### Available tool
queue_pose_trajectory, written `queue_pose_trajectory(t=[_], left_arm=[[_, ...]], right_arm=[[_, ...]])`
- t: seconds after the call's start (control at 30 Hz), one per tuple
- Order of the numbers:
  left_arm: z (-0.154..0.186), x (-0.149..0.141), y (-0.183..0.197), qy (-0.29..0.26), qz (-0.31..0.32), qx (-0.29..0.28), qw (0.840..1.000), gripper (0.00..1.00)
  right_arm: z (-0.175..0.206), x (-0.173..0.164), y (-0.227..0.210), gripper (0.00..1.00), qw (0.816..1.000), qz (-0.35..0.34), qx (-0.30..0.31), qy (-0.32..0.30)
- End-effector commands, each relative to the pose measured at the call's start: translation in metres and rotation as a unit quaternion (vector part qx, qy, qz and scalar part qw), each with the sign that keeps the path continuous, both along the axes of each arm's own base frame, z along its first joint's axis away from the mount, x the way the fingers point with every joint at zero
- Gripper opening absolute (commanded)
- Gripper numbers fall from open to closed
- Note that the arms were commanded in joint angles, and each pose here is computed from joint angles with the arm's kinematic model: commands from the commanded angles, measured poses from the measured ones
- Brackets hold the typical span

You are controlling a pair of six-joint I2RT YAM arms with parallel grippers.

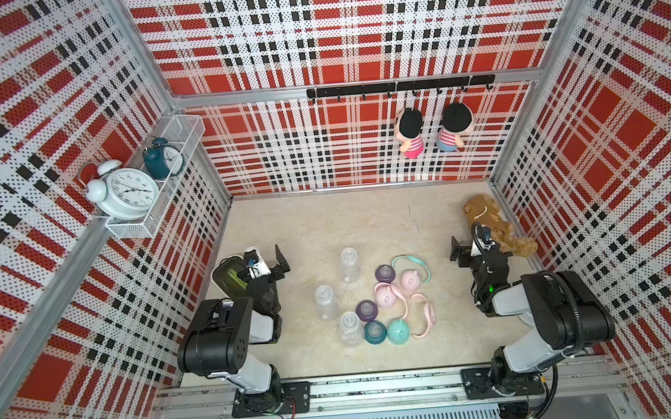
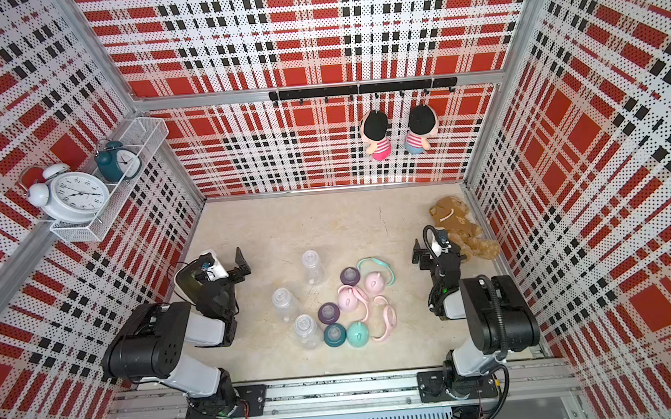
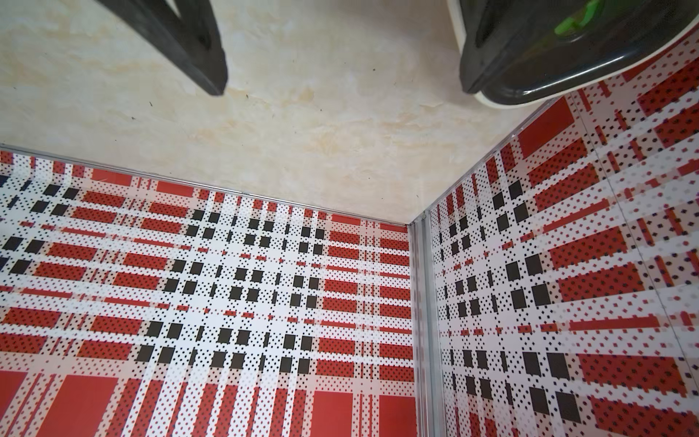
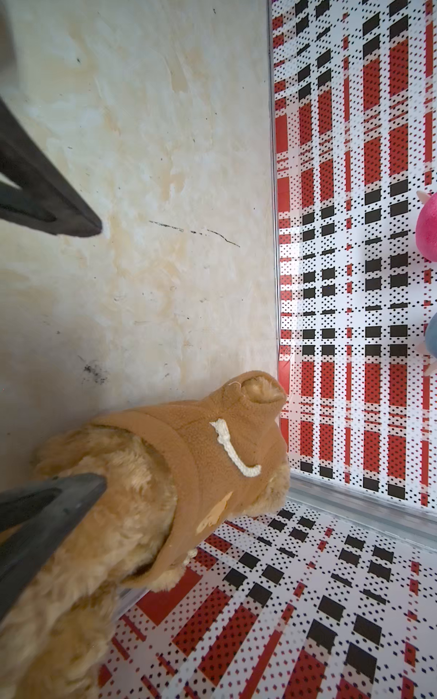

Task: Assemble the baby bottles
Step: Pick up the baby bottle from the center of the board.

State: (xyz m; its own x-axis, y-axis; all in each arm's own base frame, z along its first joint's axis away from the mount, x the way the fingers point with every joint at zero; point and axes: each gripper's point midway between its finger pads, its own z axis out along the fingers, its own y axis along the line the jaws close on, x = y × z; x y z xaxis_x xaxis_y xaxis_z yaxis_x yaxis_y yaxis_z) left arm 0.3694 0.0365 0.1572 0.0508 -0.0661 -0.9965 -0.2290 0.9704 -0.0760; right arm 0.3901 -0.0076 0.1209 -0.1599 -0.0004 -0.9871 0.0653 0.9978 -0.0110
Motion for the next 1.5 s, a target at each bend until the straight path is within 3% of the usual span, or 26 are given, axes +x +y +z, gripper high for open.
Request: queue_pose_trajectory(t=[0.0,0.77,0.93,1.03,1.17,1.33,1.47], left_arm=[[0.002,0.001,-0.001,-0.002,-0.002,-0.001,1.000,0.98],[0.002,0.002,-0.001,-0.001,0.003,0.002,1.000,0.98],[0.012,0.001,0.003,0.005,0.051,0.010,0.999,0.98],[0.019,0.004,0.004,0.022,0.099,0.024,0.995,0.98],[0.045,0.005,-0.019,0.017,0.129,0.057,0.990,0.98],[0.081,0.024,-0.060,0.020,0.063,0.016,0.998,0.98],[0.120,0.023,-0.088,0.009,0.013,-0.007,1.000,0.98]], right_arm=[[0.008,0.002,0.002,1.00,1.000,0.004,-0.005,-0.015],[0.008,0.002,0.002,1.00,1.000,0.003,-0.006,-0.014],[0.029,0.007,0.001,1.00,1.000,-0.009,-0.011,0.002],[0.050,-0.001,0.005,1.00,1.000,-0.014,-0.020,-0.019],[0.079,-0.005,0.024,1.00,1.000,0.016,0.005,-0.019],[0.107,0.002,0.066,1.00,0.996,0.074,0.043,0.034],[0.118,0.009,0.116,1.00,0.986,0.114,0.052,0.106]])
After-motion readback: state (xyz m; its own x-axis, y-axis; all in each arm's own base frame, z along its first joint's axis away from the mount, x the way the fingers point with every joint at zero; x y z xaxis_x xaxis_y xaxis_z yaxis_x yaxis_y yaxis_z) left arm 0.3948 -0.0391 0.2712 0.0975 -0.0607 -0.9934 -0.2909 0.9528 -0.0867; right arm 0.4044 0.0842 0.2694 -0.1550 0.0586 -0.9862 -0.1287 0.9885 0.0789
